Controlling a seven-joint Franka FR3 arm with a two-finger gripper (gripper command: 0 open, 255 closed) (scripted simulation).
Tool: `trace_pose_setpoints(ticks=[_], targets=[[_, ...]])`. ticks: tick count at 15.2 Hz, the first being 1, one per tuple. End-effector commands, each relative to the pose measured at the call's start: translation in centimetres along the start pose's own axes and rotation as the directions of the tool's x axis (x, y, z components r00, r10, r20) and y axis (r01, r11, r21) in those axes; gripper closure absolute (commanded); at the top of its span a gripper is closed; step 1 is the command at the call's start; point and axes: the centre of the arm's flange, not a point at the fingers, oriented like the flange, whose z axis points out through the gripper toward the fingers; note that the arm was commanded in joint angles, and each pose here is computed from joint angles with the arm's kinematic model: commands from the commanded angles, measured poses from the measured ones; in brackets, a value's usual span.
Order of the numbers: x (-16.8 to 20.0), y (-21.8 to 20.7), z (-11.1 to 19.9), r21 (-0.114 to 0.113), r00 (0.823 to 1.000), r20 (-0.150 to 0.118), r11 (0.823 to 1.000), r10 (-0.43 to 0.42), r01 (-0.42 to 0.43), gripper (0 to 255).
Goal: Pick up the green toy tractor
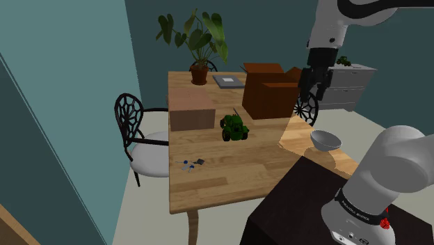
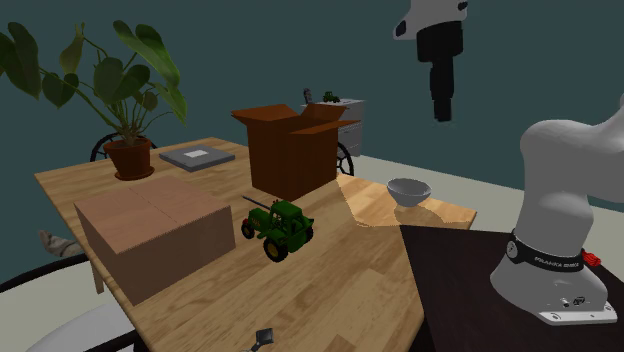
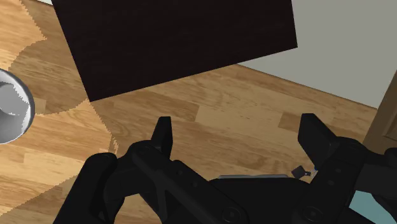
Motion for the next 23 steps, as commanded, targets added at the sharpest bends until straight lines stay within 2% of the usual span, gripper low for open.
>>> trace_pose_setpoints(ticks=[1,23], targets=[[0.0,0.0,0.0,0.000,1.000,0.000,1.000,0.000,0.000,0],[26.9,-1.4,10.9,-0.154,0.999,-0.014,0.987,0.049,-0.050,0]])
